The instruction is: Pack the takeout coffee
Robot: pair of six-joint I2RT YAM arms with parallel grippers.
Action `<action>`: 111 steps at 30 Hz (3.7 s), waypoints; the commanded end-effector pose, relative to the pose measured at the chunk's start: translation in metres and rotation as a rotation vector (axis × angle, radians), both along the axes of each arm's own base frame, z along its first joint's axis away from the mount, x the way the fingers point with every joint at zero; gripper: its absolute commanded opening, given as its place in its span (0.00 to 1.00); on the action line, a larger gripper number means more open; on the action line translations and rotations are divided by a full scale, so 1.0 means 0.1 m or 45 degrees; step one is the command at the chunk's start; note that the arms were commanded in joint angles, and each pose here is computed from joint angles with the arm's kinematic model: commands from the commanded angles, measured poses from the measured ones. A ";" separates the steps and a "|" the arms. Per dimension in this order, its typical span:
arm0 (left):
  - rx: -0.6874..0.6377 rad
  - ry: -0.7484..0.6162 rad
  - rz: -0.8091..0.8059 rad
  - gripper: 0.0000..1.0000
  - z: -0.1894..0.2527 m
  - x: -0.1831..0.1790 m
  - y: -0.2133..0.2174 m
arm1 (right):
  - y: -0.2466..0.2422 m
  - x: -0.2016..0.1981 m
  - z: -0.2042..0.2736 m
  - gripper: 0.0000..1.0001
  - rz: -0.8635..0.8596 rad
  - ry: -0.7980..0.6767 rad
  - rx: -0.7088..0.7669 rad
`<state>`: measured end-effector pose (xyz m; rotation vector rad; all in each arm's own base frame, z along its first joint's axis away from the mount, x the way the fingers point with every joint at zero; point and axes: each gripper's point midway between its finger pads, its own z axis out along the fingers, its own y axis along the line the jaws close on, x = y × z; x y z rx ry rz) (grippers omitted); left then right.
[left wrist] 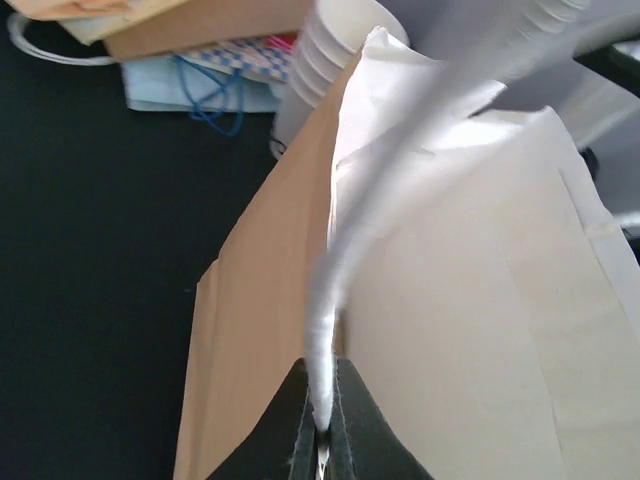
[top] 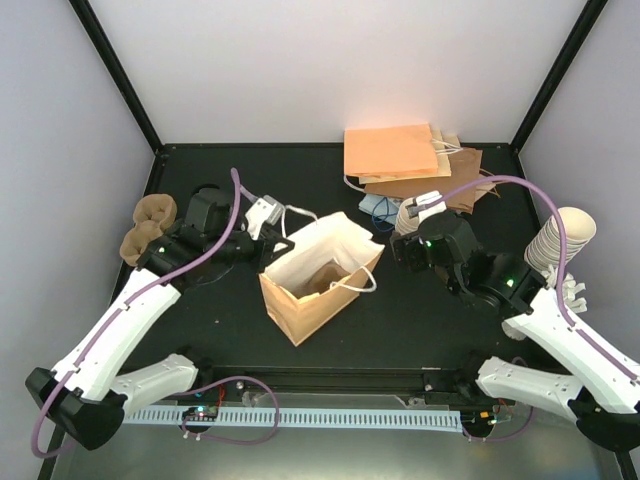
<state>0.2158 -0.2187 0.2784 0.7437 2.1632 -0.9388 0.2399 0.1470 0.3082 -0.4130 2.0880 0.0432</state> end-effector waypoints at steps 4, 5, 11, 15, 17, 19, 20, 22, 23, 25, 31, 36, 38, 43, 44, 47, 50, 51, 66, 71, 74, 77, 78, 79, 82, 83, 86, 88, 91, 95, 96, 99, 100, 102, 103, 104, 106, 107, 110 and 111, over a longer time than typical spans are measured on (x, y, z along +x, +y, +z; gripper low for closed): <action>-0.089 -0.034 0.352 0.01 0.35 0.52 0.10 | -0.16 0.05 -0.01 0.93 -0.112 0.016 0.052; -0.104 -0.031 0.379 0.02 0.37 0.59 0.09 | -0.18 0.07 -0.02 0.93 -0.134 0.029 0.060; -0.200 -0.052 0.558 0.01 0.60 1.09 0.08 | -0.36 0.20 -0.11 0.93 -0.281 0.133 0.073; -0.218 -0.023 0.728 0.01 0.68 1.44 0.24 | -0.40 0.22 -0.07 0.94 -0.305 0.122 0.093; -0.226 -0.012 0.784 0.02 0.69 1.57 0.31 | -0.43 0.22 -0.04 0.93 -0.318 0.112 0.103; -0.238 -0.022 0.835 0.02 0.74 1.63 0.38 | -0.48 0.22 -0.03 0.93 -0.338 0.107 0.104; -0.243 -0.035 0.862 0.02 0.77 1.65 0.42 | -0.49 0.23 -0.04 0.94 -0.347 0.108 0.101; -0.256 -0.053 0.936 0.02 0.82 1.67 0.53 | -0.53 0.25 -0.06 0.94 -0.378 0.119 0.096; -0.272 -0.069 0.971 0.02 0.86 1.68 0.59 | -0.55 0.26 -0.07 0.93 -0.394 0.126 0.098; -0.306 -0.083 1.036 0.02 0.87 1.72 0.68 | -0.58 0.30 -0.11 0.93 -0.429 0.160 0.104; -0.402 -0.088 1.206 0.01 0.77 1.89 0.86 | -0.61 0.47 -0.21 0.93 -0.502 0.287 0.171; -0.440 -0.010 1.317 0.02 0.54 2.08 0.94 | -0.65 0.57 -0.30 0.93 -0.581 0.361 0.175; -0.459 0.006 1.301 0.01 0.47 2.14 0.89 | -0.65 0.59 -0.35 0.93 -0.596 0.385 0.162; -0.444 0.127 1.229 0.02 0.18 2.23 0.71 | -0.73 0.65 -0.41 0.89 -0.643 0.408 0.150; -0.438 0.155 1.222 0.02 0.11 2.23 0.69 | -0.77 0.66 -0.40 0.86 -0.668 0.402 0.132; -0.447 0.206 1.215 0.03 -0.02 2.23 0.65 | -0.77 0.71 -0.45 0.78 -0.668 0.427 0.142; -0.462 0.203 1.223 0.06 -0.05 2.23 0.66 | -0.79 0.79 -0.55 0.67 -0.674 0.472 0.179; -0.460 0.201 1.226 0.09 -0.05 2.22 0.66 | -0.79 0.83 -0.58 0.64 -0.681 0.483 0.185; -0.421 0.038 1.128 0.99 0.55 1.64 0.83 | -0.78 1.12 -0.73 0.45 -0.754 0.486 0.188; -0.343 -0.009 1.108 0.99 0.65 1.28 0.97 | -0.75 1.16 -0.83 0.42 -0.767 0.508 0.199; -0.308 -0.073 1.032 0.99 0.64 1.04 0.99 | -0.77 1.18 -0.90 0.42 -0.774 0.513 0.202; -0.281 -0.107 0.980 0.99 0.57 0.83 1.01 | -0.80 1.22 -0.95 0.39 -0.787 0.515 0.216; -0.271 -0.113 0.962 0.99 0.54 0.77 1.02 | -0.80 1.23 -0.96 0.39 -0.785 0.522 0.223; -0.263 -0.120 0.941 0.99 0.51 0.71 1.02 | -0.80 1.24 -0.98 0.38 -0.786 0.528 0.226; -0.229 -0.129 0.906 0.99 0.41 0.53 1.05 | -0.80 1.27 -1.05 0.38 -0.800 0.541 0.216; -0.214 -0.126 0.899 0.99 0.37 0.49 1.06 | -0.81 1.27 -1.07 0.38 -0.807 0.545 0.210; -0.181 -0.112 0.891 0.99 0.28 0.38 1.09 | -0.80 1.28 -1.15 0.35 -0.813 0.555 0.216; -0.170 -0.111 0.890 0.99 0.25 0.33 1.11 | -0.79 1.28 -1.19 0.34 -0.811 0.562 0.222; -0.158 -0.127 0.888 0.99 0.23 0.28 1.14 | -0.79 1.29 -1.22 0.31 -0.814 0.568 0.216; -0.147 -0.138 0.892 0.99 0.24 0.26 1.16 | -0.80 1.29 -1.20 0.18 -0.817 0.565 0.220; -0.144 -0.138 0.896 0.99 0.24 0.26 1.17 | -0.80 1.29 -1.18 0.17 -0.818 0.561 0.222; -0.139 -0.146 0.897 0.99 0.25 0.26 1.17 | -0.79 1.28 -1.13 0.10 -0.809 0.553 0.237; -0.134 -0.144 0.898 0.99 0.24 0.26 1.18 | -0.79 1.27 -1.10 0.08 -0.807 0.550 0.241; -0.134 -0.147 0.897 0.99 0.25 0.26 1.18 | -0.79 1.26 -1.04 0.02 -0.804 0.543 0.249; -0.134 -0.147 0.896 0.99 0.25 0.26 1.17 | -0.79 1.26 -1.01 0.01 -0.802 0.537 0.254; -0.132 -0.150 0.895 0.99 0.25 0.26 1.18 | -0.79 1.25 -0.97 0.01 -0.797 0.531 0.261; -0.128 -0.153 0.893 0.99 0.25 0.26 1.18 | -0.78 1.25 -0.92 0.01 -0.790 0.522 0.273; -0.127 -0.151 0.893 0.99 0.25 0.26 1.18 | -0.78 1.24 -0.90 0.01 -0.786 0.522 0.278; -0.128 -0.153 0.890 0.99 0.25 0.26 1.17 | -0.78 1.22 -0.86 0.01 -0.778 0.516 0.284; -0.129 -0.154 0.888 0.99 0.26 0.26 1.17 | -0.78 1.21 -0.84 0.01 -0.776 0.512 0.285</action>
